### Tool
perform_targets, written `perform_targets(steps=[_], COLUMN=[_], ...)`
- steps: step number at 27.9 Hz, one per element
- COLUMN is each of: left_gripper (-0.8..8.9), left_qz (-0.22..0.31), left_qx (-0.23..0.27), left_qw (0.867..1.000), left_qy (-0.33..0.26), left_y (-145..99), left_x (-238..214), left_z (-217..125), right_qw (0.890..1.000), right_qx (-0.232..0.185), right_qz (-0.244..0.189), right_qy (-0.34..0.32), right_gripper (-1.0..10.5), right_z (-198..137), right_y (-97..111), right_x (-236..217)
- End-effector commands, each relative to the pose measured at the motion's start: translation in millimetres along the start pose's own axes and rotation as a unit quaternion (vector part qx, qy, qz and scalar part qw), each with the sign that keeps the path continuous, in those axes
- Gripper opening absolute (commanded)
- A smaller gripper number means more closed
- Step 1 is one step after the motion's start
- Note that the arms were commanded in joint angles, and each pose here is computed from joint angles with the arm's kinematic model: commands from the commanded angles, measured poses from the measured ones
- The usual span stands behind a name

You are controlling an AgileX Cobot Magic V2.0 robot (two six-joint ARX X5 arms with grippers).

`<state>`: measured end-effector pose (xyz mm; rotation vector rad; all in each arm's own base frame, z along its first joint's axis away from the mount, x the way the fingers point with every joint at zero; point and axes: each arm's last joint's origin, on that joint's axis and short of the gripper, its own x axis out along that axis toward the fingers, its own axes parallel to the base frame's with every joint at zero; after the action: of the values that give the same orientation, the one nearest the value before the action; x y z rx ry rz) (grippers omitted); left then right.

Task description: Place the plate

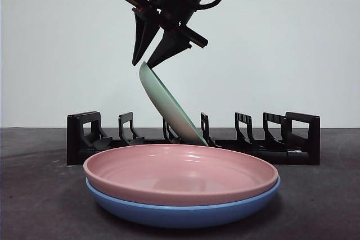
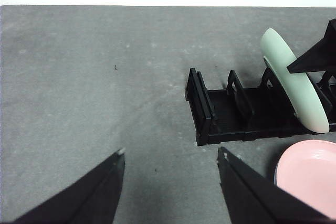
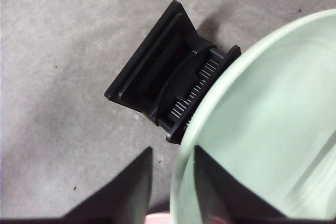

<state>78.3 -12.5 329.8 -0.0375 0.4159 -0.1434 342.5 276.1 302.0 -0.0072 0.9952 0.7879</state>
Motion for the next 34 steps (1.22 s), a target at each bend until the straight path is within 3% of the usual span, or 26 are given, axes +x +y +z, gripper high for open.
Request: perform_targets(steps=[1,3,12,21,31,34], left_gripper=[2.82,2.83,2.82,2.82,2.82,2.81], left_qz=[0.0,0.0,0.0,0.0,-0.001,-0.001], left_qx=[0.004,0.004,0.003,0.003,0.002,0.001], left_qw=[1.0,1.0,1.0,1.0,1.0,1.0], left_qy=[-0.011,-0.011,-0.011,-0.012,-0.012,-0.014], left_y=[0,0,0,0,0,0], left_x=[-3,-3,-3,-3,-3,-3], left_z=[5,5,4,5,5,5], right_qw=[1.0,1.0,1.0,0.996,0.985,0.981], right_qx=[-0.003,-0.003,-0.007,-0.031,-0.114,-0.141], right_qz=[0.004,0.004,0.013,0.05,0.057,0.033], right_qy=[-0.008,-0.008,-0.016,-0.072,-0.117,-0.129], right_gripper=[0.6,0.2,0.1,0.1,0.1,0.1], right_z=[5,5,7,15,3,-4], right_y=[4,5,8,29,62,77], right_x=[2,3,-2,-59,-124,-140])
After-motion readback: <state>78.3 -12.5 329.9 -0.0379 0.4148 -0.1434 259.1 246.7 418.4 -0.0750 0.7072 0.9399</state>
